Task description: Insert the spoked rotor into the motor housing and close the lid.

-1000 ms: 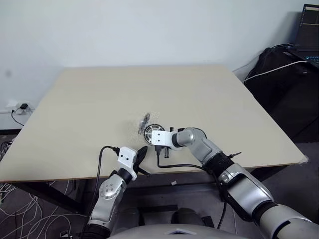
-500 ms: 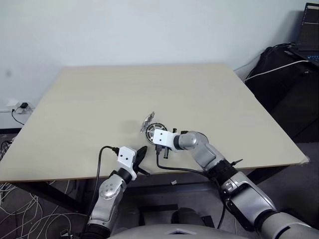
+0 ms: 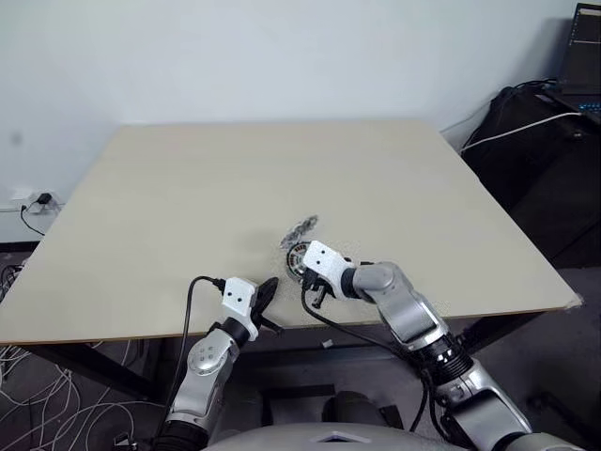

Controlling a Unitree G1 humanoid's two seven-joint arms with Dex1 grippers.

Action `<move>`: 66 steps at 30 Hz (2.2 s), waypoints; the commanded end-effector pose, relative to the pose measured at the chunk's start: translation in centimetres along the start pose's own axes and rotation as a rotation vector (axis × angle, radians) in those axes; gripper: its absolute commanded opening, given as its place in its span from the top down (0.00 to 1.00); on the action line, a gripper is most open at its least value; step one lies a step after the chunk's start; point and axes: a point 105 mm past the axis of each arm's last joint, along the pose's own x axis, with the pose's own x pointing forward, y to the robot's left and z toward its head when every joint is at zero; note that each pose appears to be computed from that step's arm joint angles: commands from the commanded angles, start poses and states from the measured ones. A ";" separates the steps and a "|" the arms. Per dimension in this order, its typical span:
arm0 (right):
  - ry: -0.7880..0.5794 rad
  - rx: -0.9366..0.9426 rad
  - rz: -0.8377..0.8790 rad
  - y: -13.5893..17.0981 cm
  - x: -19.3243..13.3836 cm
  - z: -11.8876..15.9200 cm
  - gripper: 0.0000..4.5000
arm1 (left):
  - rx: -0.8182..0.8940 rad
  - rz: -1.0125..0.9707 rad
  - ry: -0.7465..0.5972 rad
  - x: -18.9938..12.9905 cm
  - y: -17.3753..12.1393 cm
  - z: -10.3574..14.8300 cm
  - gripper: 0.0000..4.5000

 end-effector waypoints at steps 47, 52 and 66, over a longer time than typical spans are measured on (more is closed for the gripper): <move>-0.266 0.040 0.144 4.3 -1.9 7.8 0.13 | 0.002 -0.014 -0.013 0.6 -0.2 1.0 1.00; -0.162 -0.507 0.165 3.4 -2.5 5.2 0.13 | -0.001 -0.013 -0.014 0.7 -0.2 1.0 1.00; 0.099 -0.919 0.239 0.2 -1.6 1.6 0.13 | -0.001 -0.005 -0.015 0.6 -0.1 1.1 1.00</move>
